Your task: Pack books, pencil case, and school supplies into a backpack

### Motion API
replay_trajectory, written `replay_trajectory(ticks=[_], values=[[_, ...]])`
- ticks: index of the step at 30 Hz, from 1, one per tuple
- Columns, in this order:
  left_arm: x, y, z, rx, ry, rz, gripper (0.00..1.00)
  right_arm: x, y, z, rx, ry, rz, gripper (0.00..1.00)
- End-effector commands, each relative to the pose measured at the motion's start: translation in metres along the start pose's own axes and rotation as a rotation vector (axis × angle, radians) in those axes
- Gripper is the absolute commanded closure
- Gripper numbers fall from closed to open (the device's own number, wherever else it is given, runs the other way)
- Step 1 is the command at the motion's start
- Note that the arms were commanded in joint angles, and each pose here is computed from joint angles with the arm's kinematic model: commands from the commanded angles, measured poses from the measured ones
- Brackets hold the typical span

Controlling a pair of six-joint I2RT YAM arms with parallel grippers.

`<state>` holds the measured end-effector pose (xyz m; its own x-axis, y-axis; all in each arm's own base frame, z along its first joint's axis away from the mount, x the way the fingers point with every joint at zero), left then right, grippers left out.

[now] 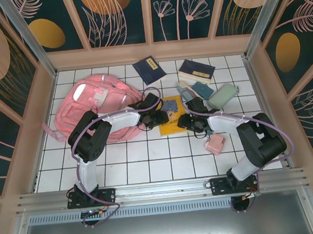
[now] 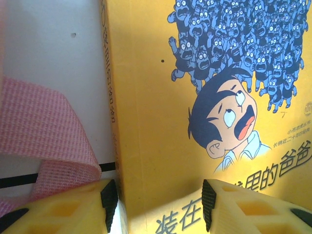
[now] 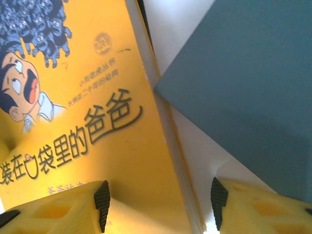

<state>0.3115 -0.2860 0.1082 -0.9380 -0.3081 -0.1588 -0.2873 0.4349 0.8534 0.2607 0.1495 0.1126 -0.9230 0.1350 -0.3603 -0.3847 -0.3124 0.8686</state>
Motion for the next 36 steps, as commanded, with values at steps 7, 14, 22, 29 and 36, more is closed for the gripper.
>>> replay_trajectory(ticks=[7,14,22,29,36], values=[[0.009,-0.007,0.023,-0.013,0.014,0.05,0.48,-0.004,-0.017,0.015,-0.205,-0.004,0.047,0.51],[0.001,0.021,-0.001,0.436,0.069,0.086,0.51,0.003,-0.02,0.015,-0.243,-0.014,0.078,0.56],[-0.003,0.03,-0.006,0.484,0.069,0.062,0.84,-0.008,-0.003,0.015,-0.259,-0.018,0.027,0.51],[-0.011,0.061,-0.016,0.541,0.054,0.014,1.0,-0.029,0.025,0.009,-0.355,-0.072,-0.057,0.41],[-0.016,0.115,-0.039,0.724,-0.023,-0.007,1.0,-0.056,0.058,0.001,-0.647,-0.142,-0.175,0.31]])
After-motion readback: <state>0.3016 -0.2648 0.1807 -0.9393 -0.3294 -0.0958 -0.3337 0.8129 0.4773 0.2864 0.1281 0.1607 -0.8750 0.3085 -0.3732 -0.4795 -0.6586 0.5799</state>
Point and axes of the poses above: each hand's point on the last joint's axis, 136 mm out from that joint toward the fingers, its own y axis back along the fingers, its own z axis along the line the jaws close on, x = y × z, the point moved 10 cm from there along y, back along the fingers, and after that the axes turned 8 degrees about y, right-handed, at the moved point
